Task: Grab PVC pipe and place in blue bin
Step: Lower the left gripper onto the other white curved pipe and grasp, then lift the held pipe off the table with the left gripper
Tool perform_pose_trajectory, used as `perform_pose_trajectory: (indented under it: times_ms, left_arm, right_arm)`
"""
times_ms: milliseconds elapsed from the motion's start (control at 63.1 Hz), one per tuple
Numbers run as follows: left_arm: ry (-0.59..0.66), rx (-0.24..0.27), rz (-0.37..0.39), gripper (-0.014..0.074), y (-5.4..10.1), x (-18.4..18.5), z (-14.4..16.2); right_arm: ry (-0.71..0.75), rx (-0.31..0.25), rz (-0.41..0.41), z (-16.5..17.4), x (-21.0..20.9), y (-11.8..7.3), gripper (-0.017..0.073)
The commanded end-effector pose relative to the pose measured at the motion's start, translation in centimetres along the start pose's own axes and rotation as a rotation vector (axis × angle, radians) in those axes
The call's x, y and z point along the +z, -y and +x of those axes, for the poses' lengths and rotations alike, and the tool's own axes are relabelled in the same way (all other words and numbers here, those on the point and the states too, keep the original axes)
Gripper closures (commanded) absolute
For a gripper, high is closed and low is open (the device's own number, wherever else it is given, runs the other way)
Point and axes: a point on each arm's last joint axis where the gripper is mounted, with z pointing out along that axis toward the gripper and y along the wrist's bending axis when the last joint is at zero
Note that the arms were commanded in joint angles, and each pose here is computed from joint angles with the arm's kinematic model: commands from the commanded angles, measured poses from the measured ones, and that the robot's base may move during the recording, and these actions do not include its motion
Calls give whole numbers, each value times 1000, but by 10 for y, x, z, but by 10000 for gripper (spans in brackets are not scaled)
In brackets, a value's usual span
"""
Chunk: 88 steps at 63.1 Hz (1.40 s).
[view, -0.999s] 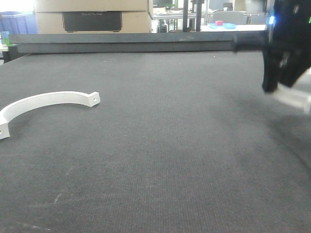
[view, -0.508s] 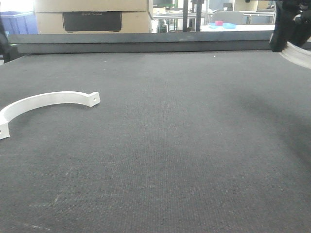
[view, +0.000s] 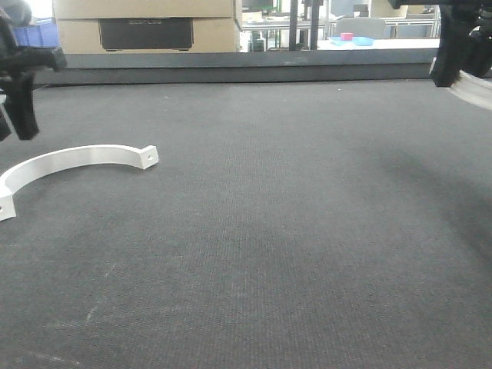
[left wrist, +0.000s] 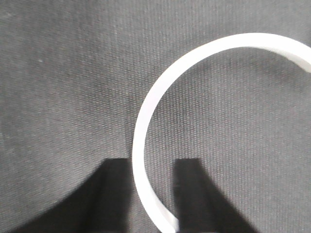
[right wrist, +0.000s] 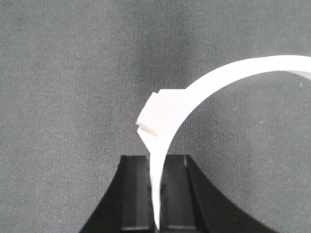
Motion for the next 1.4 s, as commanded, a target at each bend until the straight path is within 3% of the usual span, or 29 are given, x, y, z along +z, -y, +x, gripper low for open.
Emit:
perform_pose_trajectory:
  times_ms: [0, 285, 587, 1189, 1285, 1380]
  left_arm:
    - [-3, -9, 11, 357, 0, 4, -3]
    - [-96, -11, 8, 362, -1, 35, -3]
    - [-86, 25, -58, 362, -8, 38, -4]
    - [-125, 6, -24, 393, -5, 51, -3]
    - [-127, 6, -24, 458, -5, 51, -3]
    - [-139, 6, -24, 612, -5, 51, -2]
  right_arm:
    - [41, -19, 1, -3, -6, 0, 727]
    - [24, -21, 7, -3, 0, 0, 727]
    - [19, -20, 7, -3, 1, 0, 727]
    - [19, -18, 3, -3, 1, 0, 727]
    - [20, -18, 3, -3, 1, -1, 727]
    - [22, -18, 2, -3, 1, -1, 727]
